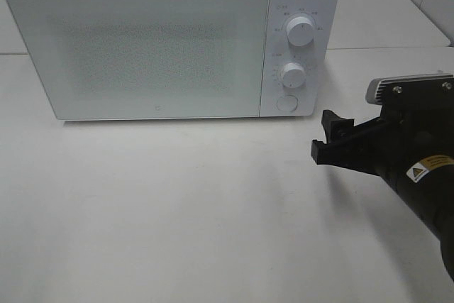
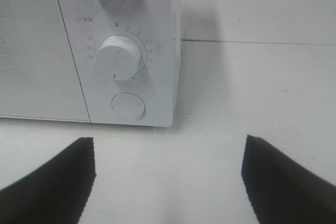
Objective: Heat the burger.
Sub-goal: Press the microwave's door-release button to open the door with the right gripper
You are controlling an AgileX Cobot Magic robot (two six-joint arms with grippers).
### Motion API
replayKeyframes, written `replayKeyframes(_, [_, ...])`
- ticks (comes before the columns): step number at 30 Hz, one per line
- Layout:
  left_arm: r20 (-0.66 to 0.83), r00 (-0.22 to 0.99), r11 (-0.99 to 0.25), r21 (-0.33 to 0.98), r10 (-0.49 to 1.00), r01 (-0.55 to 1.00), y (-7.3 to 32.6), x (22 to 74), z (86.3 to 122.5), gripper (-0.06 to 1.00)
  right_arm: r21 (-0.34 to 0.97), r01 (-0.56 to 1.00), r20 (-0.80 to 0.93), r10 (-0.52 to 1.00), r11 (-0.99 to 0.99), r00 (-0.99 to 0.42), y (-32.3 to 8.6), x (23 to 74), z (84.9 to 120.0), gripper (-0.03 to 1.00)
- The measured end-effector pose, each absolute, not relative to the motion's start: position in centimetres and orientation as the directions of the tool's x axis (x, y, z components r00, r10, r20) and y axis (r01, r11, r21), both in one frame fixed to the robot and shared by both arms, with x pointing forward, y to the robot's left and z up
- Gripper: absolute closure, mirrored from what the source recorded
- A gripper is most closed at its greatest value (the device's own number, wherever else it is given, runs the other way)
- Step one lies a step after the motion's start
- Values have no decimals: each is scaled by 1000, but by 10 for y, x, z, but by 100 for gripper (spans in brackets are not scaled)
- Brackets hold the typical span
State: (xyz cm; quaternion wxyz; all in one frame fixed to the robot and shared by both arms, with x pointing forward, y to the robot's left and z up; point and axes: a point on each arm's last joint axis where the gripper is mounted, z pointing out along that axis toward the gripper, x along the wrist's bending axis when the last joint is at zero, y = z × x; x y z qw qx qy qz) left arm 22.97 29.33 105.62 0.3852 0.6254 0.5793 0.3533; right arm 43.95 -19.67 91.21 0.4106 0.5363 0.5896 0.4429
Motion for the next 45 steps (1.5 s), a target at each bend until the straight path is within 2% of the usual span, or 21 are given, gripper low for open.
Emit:
replayKeyframes(10, [-4, 79, -32, 891, 997, 452, 293, 230, 1056, -5, 962, 264, -37, 993, 66, -115, -169, 444, 908, 21])
replayKeyframes(21, [-4, 79, -32, 891, 997, 452, 293, 230, 1056, -5, 962, 269, -20, 994, 47, -104, -166, 443, 908, 21])
replayKeyframes(26, [-4, 79, -32, 891, 997, 452, 293, 230, 1056, -5, 953, 282, 132, 989, -110, -60, -166, 443, 908, 24])
replayKeyframes(28, [-4, 79, -32, 891, 997, 452, 293, 230, 1056, -5, 924, 287, 267, 964, -252, -14, -166, 443, 908, 26])
replayKeyframes(29, [-4, 79, -32, 891, 997, 452, 293, 230, 1056, -5, 924, 287, 267, 964, -252, -14, -166, 443, 908, 26])
replayKeyframes(31, [-4, 79, -32, 891, 997, 452, 293, 230, 1056, -5, 864, 283, 421, 906, -416, 45, -167, 443, 908, 30])
replayKeyframes(32, [-4, 79, -32, 891, 997, 452, 293, 230, 1056, -5, 864, 283, 421, 906, -416, 45, -167, 443, 908, 30])
replayKeyframes(34, [-4, 79, -32, 891, 997, 452, 293, 230, 1056, -5, 773, 269, 571, 815, -574, 98, -167, 443, 908, 34])
replayKeyframes(35, [-4, 79, -32, 891, 997, 452, 293, 230, 1056, -5, 773, 269, 571, 815, -574, 98, -167, 443, 908, 34])
replayKeyframes(37, [-4, 79, -32, 891, 997, 452, 293, 230, 1056, -5, 615, 235, 738, 655, -752, 162, -167, 443, 908, 41])
replayKeyframes(38, [-4, 79, -32, 891, 997, 452, 293, 230, 1056, -5, 615, 235, 738, 655, -752, 162, -167, 443, 908, 41])
replayKeyframes(40, [-4, 79, -32, 891, 997, 452, 293, 230, 1056, -5, 486, 203, 830, 521, -850, 200, -168, 443, 908, 49])
replayKeyframes(43, [-4, 79, -32, 891, 997, 452, 293, 230, 1056, -5, 440, 192, 855, 475, -877, 211, -168, 443, 908, 52])
replayKeyframes(45, [-4, 79, -32, 891, 997, 452, 293, 230, 1056, -5, 288, 153, 917, 319, -945, 240, -168, 443, 908, 64])
